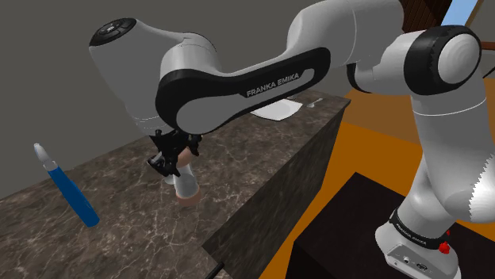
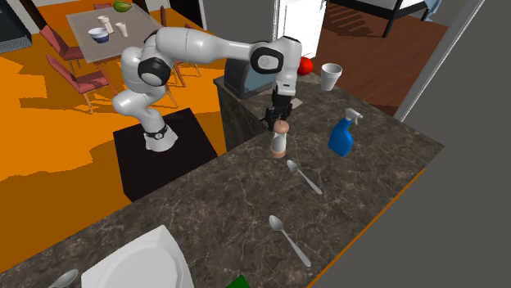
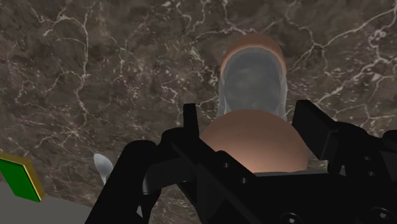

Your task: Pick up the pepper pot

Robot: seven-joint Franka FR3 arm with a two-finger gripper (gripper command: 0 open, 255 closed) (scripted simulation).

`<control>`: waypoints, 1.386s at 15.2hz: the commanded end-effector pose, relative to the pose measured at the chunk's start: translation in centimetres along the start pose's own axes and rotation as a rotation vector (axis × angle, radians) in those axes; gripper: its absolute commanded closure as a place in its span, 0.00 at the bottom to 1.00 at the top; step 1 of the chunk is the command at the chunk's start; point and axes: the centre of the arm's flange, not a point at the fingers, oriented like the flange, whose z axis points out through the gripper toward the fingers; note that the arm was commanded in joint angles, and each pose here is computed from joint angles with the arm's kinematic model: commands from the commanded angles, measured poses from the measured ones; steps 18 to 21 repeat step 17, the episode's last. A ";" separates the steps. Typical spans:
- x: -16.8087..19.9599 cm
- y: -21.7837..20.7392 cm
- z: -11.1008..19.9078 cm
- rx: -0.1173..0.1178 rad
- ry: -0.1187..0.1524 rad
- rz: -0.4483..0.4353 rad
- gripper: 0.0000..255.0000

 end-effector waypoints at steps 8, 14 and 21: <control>0.6 1.2 -3.9 -0.001 -0.001 0.000 1.00; 1.0 2.1 -6.9 -0.001 -0.001 0.000 1.00; 1.0 2.2 -7.5 -0.001 -0.001 0.000 1.00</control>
